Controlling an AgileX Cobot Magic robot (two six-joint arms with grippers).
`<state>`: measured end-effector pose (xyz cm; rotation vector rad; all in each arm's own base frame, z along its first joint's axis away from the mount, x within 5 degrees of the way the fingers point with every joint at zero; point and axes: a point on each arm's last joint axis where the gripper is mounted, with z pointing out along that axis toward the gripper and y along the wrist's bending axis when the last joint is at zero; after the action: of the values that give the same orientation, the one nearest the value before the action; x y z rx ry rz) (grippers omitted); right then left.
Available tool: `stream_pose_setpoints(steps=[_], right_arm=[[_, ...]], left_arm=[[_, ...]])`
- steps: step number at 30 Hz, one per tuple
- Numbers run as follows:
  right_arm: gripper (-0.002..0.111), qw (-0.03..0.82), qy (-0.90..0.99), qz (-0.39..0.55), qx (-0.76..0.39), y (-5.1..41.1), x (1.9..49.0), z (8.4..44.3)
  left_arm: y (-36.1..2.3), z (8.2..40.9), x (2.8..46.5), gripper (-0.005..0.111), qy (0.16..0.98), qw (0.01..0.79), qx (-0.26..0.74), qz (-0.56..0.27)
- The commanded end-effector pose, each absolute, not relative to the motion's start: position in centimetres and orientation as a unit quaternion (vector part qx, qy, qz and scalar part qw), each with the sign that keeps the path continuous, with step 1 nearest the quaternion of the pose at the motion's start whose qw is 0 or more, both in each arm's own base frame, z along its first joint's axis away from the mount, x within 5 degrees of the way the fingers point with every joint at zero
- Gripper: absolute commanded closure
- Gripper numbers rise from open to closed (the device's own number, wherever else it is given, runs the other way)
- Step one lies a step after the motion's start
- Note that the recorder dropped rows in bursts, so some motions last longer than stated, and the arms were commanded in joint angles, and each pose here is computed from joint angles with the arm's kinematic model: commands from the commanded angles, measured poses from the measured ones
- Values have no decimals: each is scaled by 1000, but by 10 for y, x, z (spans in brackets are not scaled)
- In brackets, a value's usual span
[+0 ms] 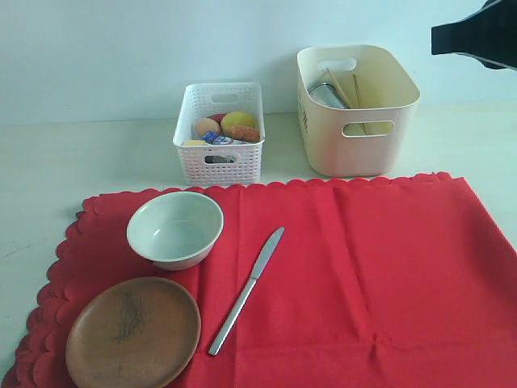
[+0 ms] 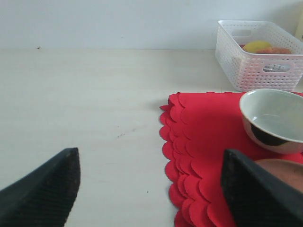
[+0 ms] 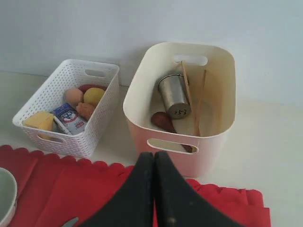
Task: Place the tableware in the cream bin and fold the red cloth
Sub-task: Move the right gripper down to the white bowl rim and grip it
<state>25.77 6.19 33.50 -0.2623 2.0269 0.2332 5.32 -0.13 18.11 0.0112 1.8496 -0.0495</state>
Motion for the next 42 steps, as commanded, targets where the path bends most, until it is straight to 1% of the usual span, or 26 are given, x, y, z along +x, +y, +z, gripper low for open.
stream_pose_setpoints(steps=[1,4,7,14,17,19,24,27,29,31,36,42], right_arm=[[108,497,854,102,-119,63,256,330],[108,496,851,111,-134,66,255,331],[108,499,844,148,-133,71,254,333],[107,500,817,208,-197,85,248,337],[98,500,808,232,-209,90,246,339],[89,500,804,237,-217,91,245,339],[61,495,807,239,-216,92,248,336],[48,481,808,236,-244,101,253,326],[41,469,809,238,-264,110,256,318],[38,454,809,247,-278,122,260,313],[38,418,815,263,-304,150,271,298],[38,332,847,251,-330,187,295,257]], left_arm=[[-2,181,53,29,794,607,7,-24],[-2,181,53,29,794,607,7,-24],[-2,181,53,29,794,607,7,-24],[-2,181,53,29,794,607,7,-24],[-2,181,53,29,794,607,7,-24],[-2,181,53,29,794,607,7,-24],[-2,181,53,29,794,607,7,-24],[-2,181,53,29,794,607,7,-24],[-2,181,53,29,794,607,7,-24],[-2,181,53,29,794,607,7,-24],[-2,181,53,29,794,607,7,-24],[-2,181,53,29,794,607,7,-24]])
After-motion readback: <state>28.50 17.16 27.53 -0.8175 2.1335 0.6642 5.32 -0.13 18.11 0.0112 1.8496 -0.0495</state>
